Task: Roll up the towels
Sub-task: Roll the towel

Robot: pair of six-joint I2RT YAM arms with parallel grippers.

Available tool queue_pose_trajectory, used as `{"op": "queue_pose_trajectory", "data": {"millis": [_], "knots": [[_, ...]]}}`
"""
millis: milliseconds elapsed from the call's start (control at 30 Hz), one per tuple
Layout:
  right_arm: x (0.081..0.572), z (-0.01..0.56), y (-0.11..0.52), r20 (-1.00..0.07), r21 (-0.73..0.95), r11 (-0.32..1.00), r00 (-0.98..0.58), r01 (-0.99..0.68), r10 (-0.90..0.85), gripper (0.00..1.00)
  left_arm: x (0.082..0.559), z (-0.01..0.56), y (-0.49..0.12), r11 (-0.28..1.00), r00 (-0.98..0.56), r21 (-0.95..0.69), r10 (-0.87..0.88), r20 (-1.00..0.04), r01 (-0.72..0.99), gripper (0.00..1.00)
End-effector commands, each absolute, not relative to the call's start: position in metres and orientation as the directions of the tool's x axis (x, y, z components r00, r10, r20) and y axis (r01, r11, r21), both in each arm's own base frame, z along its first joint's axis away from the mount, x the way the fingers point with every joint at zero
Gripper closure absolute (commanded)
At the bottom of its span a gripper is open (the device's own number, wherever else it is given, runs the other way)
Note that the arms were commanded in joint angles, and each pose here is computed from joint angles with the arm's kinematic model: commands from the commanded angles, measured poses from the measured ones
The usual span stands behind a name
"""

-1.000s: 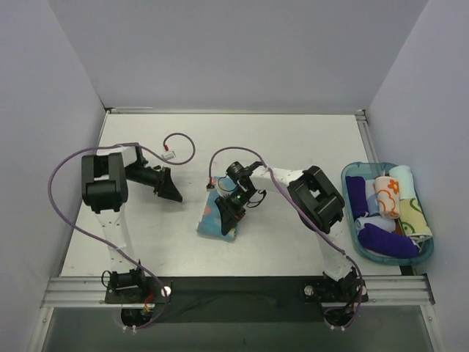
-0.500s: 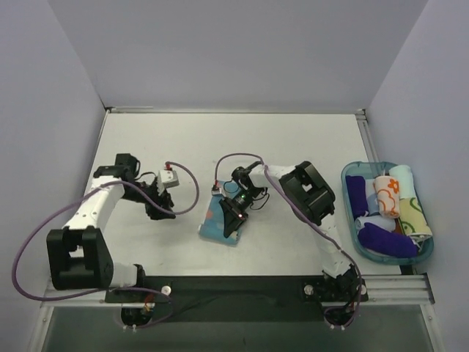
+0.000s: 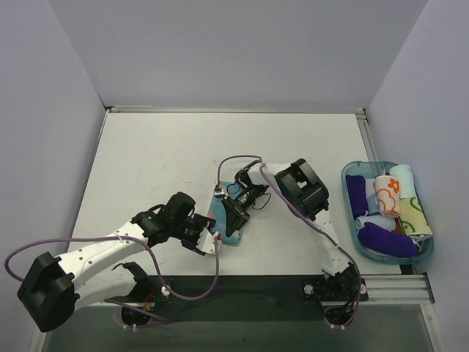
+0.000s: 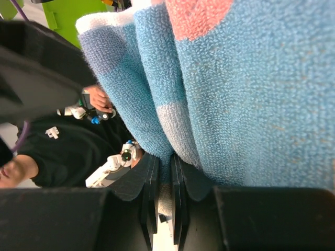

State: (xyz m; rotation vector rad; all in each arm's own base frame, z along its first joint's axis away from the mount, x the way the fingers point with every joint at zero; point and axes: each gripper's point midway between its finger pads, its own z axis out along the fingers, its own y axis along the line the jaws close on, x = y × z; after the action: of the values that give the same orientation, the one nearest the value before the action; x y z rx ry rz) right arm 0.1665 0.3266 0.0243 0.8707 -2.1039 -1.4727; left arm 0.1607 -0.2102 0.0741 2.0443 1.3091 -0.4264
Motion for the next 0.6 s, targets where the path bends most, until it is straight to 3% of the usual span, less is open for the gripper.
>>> {"op": "queue_pose_trajectory", "data": {"millis": [0, 200, 300, 433, 533, 567], "knots": [[0.167, 0.002, 0.310, 0.013, 0.907, 0.294, -0.678, -0.301, -0.735, 1.00, 0.188, 0.090, -0.243, -0.238, 0.539, 0.522, 0.631, -0.559, 0.819, 0.35], [0.173, 0.004, 0.312, 0.025, 0.915, 0.294, -0.687, -0.278, -0.727, 1.00, 0.186, 0.064, -0.258, -0.289, 0.555, 0.499, 0.631, -0.542, 0.817, 0.36], [0.177, 0.005, 0.312, 0.025, 0.915, 0.295, -0.690, -0.276, -0.723, 1.00, 0.183, 0.044, -0.256, -0.316, 0.534, 0.450, 0.662, -0.526, 0.835, 0.42], [0.183, 0.009, 0.311, 0.020, 0.906, 0.307, -0.696, -0.291, -0.718, 0.99, 0.169, 0.028, -0.247, -0.322, 0.436, 0.297, 0.726, -0.532, 0.899, 0.71], [0.194, 0.014, 0.309, 0.000, 0.883, 0.329, -0.702, -0.334, -0.712, 0.91, 0.149, 0.024, -0.240, -0.318, 0.343, 0.146, 0.756, -0.557, 0.937, 0.80], [0.199, 0.018, 0.308, -0.004, 0.876, 0.340, -0.709, -0.343, -0.706, 0.83, 0.139, 0.018, -0.232, -0.308, 0.298, 0.076, 0.782, -0.547, 0.948, 0.84]]}}
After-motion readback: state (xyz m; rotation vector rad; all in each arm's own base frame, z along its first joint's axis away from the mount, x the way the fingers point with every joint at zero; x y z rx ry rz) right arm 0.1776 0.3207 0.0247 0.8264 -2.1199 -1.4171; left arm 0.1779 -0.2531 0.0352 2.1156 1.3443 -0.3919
